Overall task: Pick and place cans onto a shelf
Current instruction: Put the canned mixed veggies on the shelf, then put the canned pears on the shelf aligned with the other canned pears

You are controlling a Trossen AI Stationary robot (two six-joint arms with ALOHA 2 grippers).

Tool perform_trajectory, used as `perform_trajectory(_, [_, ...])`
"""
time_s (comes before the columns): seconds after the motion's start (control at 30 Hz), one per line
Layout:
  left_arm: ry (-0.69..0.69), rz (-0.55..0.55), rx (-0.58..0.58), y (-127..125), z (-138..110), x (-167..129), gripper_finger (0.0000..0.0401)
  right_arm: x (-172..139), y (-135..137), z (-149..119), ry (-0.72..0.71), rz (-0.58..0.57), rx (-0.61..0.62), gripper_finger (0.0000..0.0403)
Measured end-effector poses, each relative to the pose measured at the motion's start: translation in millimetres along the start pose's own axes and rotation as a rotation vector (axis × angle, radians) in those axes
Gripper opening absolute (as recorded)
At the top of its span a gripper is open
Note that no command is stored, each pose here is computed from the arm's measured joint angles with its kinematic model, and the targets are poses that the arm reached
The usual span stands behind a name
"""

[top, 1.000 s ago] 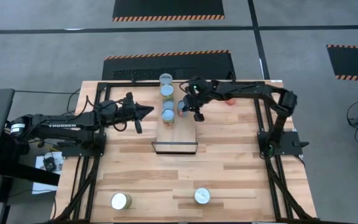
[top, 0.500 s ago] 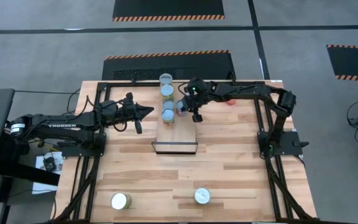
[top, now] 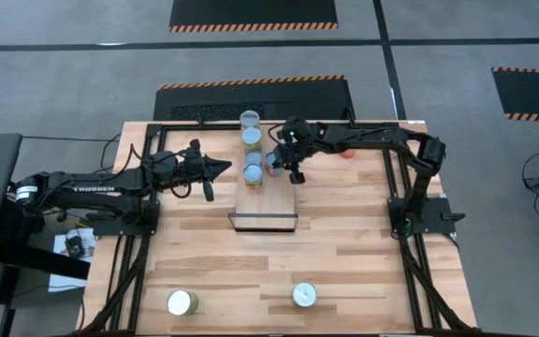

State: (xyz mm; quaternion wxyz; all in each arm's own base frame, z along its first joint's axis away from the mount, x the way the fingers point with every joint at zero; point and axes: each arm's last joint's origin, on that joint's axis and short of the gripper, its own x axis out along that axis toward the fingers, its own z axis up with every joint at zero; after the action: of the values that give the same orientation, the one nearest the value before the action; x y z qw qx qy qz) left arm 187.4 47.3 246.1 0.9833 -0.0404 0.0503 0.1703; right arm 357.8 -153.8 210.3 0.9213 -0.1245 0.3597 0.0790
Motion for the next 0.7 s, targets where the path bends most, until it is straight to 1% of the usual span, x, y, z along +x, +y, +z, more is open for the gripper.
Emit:
perform_trajectory(0.6, [0.018, -0.007, 0.006, -0.2, -1.6, 0.0, 0.0000, 0.3, -0.9, 3.9, -0.031, -0.017, 0.002, 0.0111])
perform_trajectory(0.7, [0.018, -0.008, 0.015, -0.4, -1.6, 0.0, 0.0000, -11.7, 1.9, 11.5, -0.050, -0.031, -0.011, 0.0110])
